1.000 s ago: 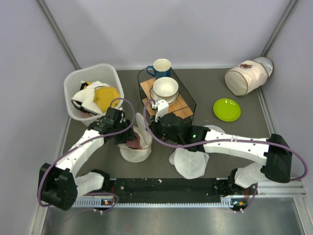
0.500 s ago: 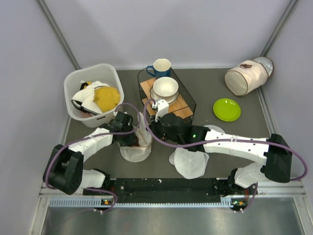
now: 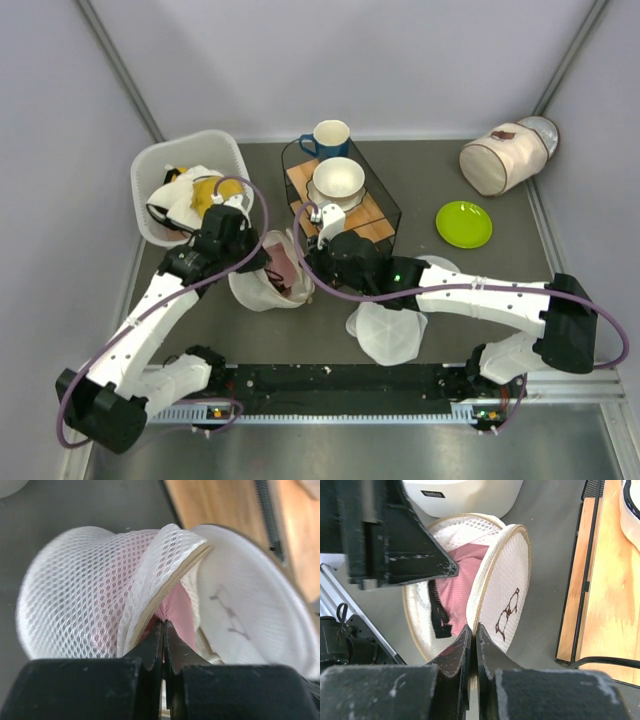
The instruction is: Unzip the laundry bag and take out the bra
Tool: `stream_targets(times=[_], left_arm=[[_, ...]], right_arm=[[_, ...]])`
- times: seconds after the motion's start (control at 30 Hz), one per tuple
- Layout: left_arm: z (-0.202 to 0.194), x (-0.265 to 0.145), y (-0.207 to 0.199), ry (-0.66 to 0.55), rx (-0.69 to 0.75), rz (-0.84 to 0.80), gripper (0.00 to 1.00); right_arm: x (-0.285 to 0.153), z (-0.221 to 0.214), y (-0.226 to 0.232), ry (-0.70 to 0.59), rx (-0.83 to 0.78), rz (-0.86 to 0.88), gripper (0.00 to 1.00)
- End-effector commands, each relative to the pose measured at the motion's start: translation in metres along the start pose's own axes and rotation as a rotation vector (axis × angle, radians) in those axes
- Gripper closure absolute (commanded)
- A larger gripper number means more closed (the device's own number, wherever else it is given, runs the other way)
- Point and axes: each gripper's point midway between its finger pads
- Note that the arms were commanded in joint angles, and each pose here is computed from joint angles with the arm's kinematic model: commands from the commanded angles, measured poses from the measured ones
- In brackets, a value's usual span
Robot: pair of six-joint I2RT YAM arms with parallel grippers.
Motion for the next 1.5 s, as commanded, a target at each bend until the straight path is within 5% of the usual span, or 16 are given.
stream_targets(times=[0.0,0.37,0.67,0.93,1.0,1.03,1.17,1.47], left_arm=[[-0.001,-0.026,-0.029,0.043,0.026,-0.136,1.0],[0.004,-0.041,-0.07,0.077,-0.038,-0.378,1.0],[0.005,-0.028,-0.047,0.142,-0.32,-0.595,1.0],[-0.004,0.0,0.014,0.11,-0.236,-0.241,0.98],[0.003,-0.005,0.015,0.086,-0.192,-0.22,0.79],[0.001,-0.007,0.02,0.089,-0.187,-0.184,0.61],[0.021,-0.031,0.013,0.013,-0.094,-0.158,0.39],[-0.006,-0.031,-0.004,0.096,-0.046,-0.177,0.61]], right_arm=[[-0.001,0.008,-0.001,-0.018,0.017,-0.008,1.0],[-0.003,0.007,-0.002,-0.018,0.016,-0.008,1.0],[-0.004,0.005,-0.006,-0.018,0.015,-0.021,1.0],[-0.003,0.005,-0.006,-0.018,0.008,-0.019,1.0],[-0.003,0.005,-0.004,-0.014,0.006,-0.014,1.0],[-0.003,0.006,-0.004,-0.015,0.005,-0.012,1.0],[-0.001,0.006,-0.003,-0.011,0.003,-0.015,1.0],[0.005,0.007,0.0,-0.004,0.002,-0.01,1.0]])
Point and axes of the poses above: each gripper's point midway between its finger pads, its own x axis out along the fingers, its own y axis along the line the jaws close on, z = x × y, and after that the axes turned 3 degrees about -x, right-handed
